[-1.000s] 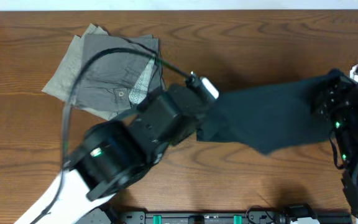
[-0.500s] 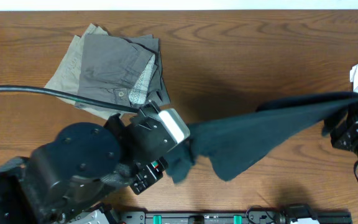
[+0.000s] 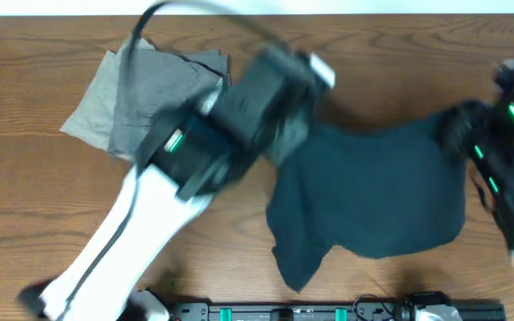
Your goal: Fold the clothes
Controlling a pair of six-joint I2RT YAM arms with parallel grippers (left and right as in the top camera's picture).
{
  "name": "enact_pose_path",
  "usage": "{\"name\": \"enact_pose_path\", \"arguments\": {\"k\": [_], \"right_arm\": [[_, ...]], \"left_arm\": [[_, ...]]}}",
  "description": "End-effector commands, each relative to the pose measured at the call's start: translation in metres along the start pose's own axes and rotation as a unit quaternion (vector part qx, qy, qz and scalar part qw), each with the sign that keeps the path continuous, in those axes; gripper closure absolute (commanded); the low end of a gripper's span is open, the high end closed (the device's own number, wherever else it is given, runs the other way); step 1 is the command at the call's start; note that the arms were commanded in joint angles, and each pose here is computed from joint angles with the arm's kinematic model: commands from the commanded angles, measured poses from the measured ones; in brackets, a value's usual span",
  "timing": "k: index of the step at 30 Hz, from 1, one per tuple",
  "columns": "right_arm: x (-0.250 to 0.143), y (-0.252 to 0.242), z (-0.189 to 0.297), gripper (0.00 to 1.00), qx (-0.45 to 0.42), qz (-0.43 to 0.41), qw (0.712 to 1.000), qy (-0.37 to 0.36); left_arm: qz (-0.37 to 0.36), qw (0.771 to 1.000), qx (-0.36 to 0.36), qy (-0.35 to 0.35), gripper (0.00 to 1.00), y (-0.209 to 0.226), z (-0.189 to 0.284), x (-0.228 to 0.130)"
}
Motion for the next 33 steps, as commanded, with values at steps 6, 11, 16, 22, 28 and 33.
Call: {"name": "enact_pose_path", "arguments": {"k": [6,11,16,22,28,33], "right_arm": [[0.009,-0.013,-0.161,0.82,-0.107,-0.016,0.994,0.008],[0.007,-0.050,-0.222,0.24,-0.130,-0.039,0.991,0.023],[-0.018,-0.084,-0.231,0.21,-0.109,-0.080,0.983,0.122],[-0.043,-0.095,-0.238,0.40,-0.072,-0.097,0.972,0.202],[-0.070,-0.087,-0.282,0.51,-0.016,-0.067,0.969,0.237],[-0.109,-0.077,-0.316,0.88,0.030,-0.110,0.948,0.296]], "left_arm": [[0.045,0.998,-0.011,0.044,0.67,0.073,-0.193,-0.024],[0.094,0.992,0.003,0.078,0.09,0.102,-0.212,-0.055],[0.117,0.985,-0.017,0.127,0.07,0.103,-0.181,-0.078],[0.115,0.977,-0.087,0.159,0.16,0.072,-0.171,-0.084],[0.097,0.973,-0.112,0.180,0.18,0.049,-0.168,-0.083],[0.083,0.965,-0.134,0.207,0.27,0.029,-0.162,-0.086]]}}
Point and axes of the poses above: each gripper's point midway between its finger pads, its own z axis back along the fingers, its own y axis along the line the jaws close on, x = y × z, the point moved 5 cm from there along z, back along the fingers, and after that the axes turned 13 degrees about -z, right-handed, at the moved point
